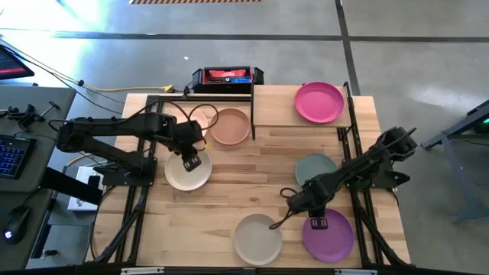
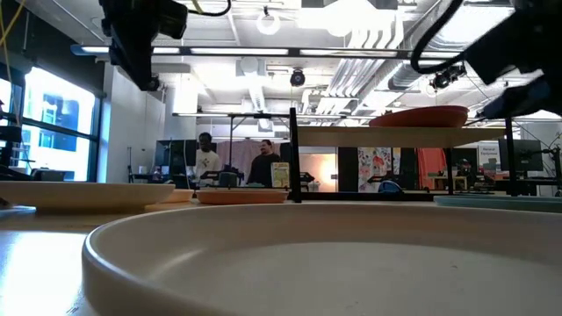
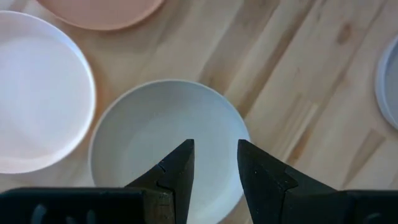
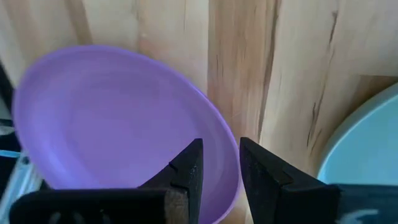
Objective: Place and stack plates onto a shelf
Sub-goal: Stack the purple plate on top of the pink plate on the shelf
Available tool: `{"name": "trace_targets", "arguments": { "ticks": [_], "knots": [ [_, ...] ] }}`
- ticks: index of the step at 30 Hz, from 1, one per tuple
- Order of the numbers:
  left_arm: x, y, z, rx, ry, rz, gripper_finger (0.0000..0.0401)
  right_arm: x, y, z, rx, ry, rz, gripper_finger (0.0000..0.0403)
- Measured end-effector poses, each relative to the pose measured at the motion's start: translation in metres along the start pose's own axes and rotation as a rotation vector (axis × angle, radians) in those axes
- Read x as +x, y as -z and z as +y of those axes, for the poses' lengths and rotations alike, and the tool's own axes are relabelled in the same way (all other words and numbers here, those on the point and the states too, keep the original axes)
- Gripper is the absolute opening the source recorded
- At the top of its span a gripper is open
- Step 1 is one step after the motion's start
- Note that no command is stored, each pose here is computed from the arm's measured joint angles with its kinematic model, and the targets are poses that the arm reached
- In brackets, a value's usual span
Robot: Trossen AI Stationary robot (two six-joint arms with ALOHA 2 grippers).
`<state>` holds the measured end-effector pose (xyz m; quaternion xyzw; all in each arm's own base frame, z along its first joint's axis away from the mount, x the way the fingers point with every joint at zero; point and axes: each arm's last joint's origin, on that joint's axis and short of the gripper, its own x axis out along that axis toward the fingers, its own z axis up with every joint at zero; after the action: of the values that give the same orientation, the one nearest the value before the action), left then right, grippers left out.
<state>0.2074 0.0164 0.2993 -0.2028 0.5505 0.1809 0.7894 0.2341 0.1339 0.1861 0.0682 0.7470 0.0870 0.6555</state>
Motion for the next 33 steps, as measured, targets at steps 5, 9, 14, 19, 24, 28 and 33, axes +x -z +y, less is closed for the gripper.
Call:
{"name": "trace_targets", "arguments": {
  "ticks": [5, 9, 14, 19, 24, 28, 33],
  "knots": [
    [-0.001, 0.005, -0.01, -0.007, 0.006, 0.0, 0.0113, 0.01, -0.002, 0.002, -0.013, 0.082, 0.002, 0.0084],
    [-0.001, 0.01, -0.017, -0.012, -0.002, -0.008, 0.0113, 0.013, -0.005, 0.002, -0.011, 0.089, -0.004, 0.0084],
    [-0.002, 0.014, -0.023, -0.013, -0.008, -0.015, 0.0113, 0.014, -0.008, 0.006, -0.023, 0.067, -0.043, 0.0084],
    [-0.002, 0.017, -0.028, -0.018, -0.012, -0.022, 0.0113, 0.015, -0.006, 0.014, -0.056, 0.057, -0.061, 0.0084],
    [-0.003, 0.02, -0.032, -0.018, -0.025, -0.036, 0.0113, 0.018, -0.002, 0.022, -0.097, 0.07, -0.064, 0.0084],
    [-0.003, 0.021, -0.033, -0.009, -0.025, -0.038, 0.0113, 0.022, -0.001, 0.023, -0.106, 0.074, -0.084, 0.0084],
    [-0.003, 0.021, -0.034, -0.019, -0.024, -0.039, 0.0113, 0.032, 0.003, 0.017, -0.083, 0.083, -0.073, 0.0084]
  ]
}}
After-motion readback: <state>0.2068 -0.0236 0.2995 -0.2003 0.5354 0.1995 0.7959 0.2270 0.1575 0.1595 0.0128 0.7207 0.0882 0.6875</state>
